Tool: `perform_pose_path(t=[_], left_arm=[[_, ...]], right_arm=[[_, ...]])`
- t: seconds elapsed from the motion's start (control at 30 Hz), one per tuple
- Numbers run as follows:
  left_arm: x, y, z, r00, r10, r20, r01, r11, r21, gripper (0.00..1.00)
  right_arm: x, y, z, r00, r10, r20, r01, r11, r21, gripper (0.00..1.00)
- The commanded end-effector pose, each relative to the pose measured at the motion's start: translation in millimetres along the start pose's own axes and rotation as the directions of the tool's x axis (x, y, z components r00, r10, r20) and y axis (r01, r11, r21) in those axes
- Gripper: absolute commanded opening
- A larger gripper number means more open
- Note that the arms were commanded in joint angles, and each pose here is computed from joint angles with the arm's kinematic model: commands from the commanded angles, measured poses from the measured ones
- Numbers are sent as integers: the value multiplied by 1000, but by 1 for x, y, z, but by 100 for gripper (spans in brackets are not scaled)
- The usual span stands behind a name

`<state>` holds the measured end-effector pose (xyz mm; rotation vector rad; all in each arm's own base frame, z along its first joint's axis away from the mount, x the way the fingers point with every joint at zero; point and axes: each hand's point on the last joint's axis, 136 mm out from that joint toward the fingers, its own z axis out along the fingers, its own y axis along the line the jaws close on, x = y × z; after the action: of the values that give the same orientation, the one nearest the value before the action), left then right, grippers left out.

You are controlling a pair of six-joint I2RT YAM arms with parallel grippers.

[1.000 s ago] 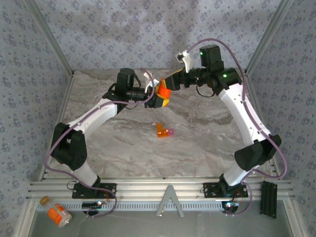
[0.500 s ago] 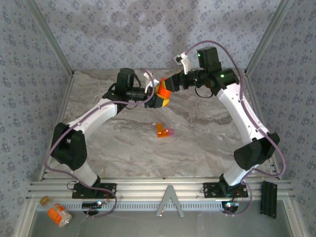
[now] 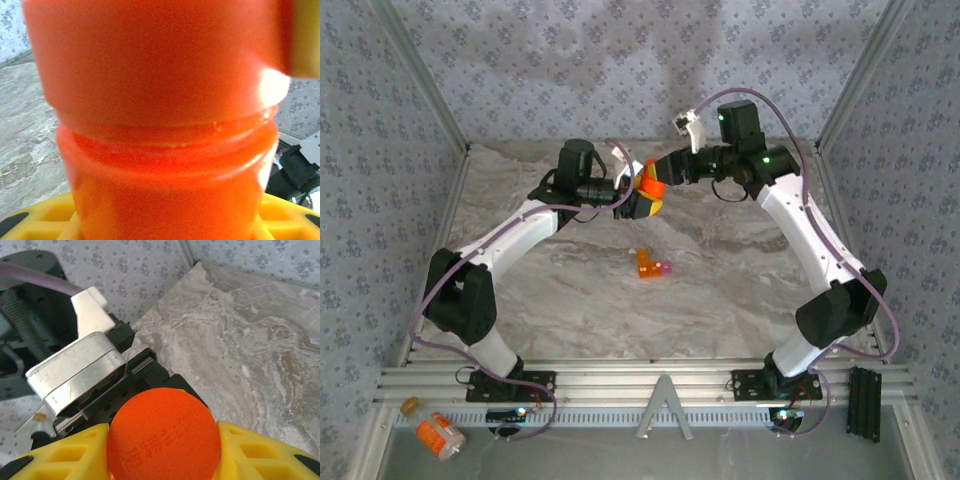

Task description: Sort the pills into containers

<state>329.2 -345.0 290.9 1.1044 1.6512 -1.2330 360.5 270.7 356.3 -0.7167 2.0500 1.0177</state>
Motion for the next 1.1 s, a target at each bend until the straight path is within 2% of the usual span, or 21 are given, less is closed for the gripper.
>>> perform_pose_path(t=[0.0,0.27,0.53,0.6,0.73,0.87,0.93,1.07], left_arm=[[-46,-16,-9,981,161,109,-156,986,-59,0],[-59,-5,-4,962,212,171,-174,961,-214,0],[-60,5,7,955,201,216,-134,948,-288,0],[-59,10,7,956,193,222,-121,946,-301,0],[-58,17,4,957,184,225,-106,942,-318,0],[-61,18,-4,959,161,235,-93,957,-274,0],[-62,14,-8,961,154,228,-101,969,-226,0],[-62,-3,-9,969,154,195,-136,986,-101,0]], right_arm=[[15,-12,10,994,109,-11,-108,989,105,45],[21,-33,32,965,238,109,-259,928,267,43],[18,-38,41,948,283,144,-313,907,282,46],[16,-37,39,949,281,141,-310,909,277,51],[1,-34,15,952,253,171,-288,930,227,72],[-20,-12,-29,964,147,220,-165,984,69,88],[-24,-1,-50,967,99,234,-106,994,15,92],[-31,7,-72,971,46,235,-19,993,-117,93]])
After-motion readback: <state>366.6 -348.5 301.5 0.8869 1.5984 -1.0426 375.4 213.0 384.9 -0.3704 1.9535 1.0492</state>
